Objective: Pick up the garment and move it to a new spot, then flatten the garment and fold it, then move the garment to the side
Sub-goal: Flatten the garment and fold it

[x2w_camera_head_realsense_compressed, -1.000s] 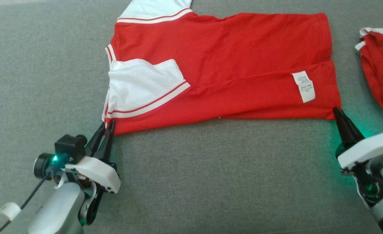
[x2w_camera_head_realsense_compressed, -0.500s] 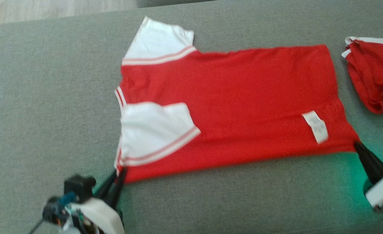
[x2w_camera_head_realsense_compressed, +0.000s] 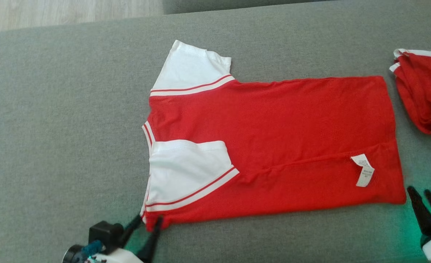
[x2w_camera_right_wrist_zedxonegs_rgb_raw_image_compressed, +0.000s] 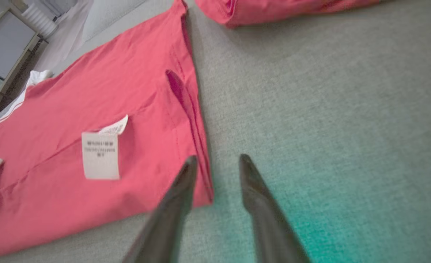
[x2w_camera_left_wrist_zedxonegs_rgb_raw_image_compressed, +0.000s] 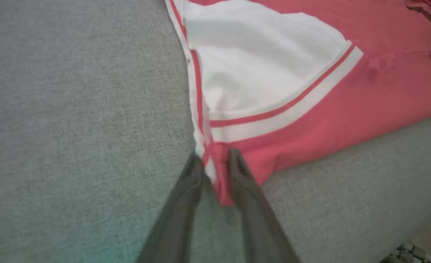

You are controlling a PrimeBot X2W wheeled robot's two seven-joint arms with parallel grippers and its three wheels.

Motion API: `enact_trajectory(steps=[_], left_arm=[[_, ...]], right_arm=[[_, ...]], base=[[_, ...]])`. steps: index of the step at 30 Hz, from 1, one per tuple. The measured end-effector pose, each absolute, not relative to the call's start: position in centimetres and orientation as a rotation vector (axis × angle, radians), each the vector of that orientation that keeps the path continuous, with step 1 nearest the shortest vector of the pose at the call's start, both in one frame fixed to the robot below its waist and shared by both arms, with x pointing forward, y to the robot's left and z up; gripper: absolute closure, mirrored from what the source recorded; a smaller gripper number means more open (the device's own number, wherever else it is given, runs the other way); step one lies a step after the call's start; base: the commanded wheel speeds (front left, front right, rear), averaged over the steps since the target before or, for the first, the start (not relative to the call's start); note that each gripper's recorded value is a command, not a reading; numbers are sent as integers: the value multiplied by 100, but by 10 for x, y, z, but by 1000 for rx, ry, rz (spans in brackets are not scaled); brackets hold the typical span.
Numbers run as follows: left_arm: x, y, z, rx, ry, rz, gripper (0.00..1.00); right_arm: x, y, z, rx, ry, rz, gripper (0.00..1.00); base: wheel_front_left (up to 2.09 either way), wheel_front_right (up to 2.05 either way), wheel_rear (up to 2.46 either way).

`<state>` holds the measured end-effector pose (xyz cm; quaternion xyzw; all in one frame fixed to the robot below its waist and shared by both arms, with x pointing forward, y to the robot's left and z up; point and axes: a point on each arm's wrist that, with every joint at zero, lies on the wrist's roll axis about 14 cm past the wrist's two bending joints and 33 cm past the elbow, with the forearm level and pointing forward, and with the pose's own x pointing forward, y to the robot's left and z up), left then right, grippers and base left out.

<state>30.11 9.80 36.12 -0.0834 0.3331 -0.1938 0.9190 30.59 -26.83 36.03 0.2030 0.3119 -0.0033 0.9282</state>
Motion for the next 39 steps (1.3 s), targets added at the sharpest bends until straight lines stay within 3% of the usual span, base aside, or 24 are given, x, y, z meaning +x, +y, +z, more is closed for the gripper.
enact_trajectory(steps=[7, 16, 25, 29, 39], left_arm=[[336, 100, 382, -97, 594, -438, 0], [500, 89, 476, 161, 341, -559, 0], [597, 74, 449, 307, 591, -545, 0], [612, 76, 414, 382, 716, -526, 0], [613, 55, 365, 420, 825, -590, 0]], right_arm=[[325, -272, 386, 389, 522, -7, 0], [347, -251, 387, 396, 529, 35, 0], [368, -251, 392, 389, 514, 23, 0], [356, -258, 379, 399, 555, -28, 0], [336, -274, 367, 400, 600, -111, 0]], base=[[0, 0, 0], [0, 0, 0], [0, 0, 0], [0, 0, 0], [0, 0, 0]])
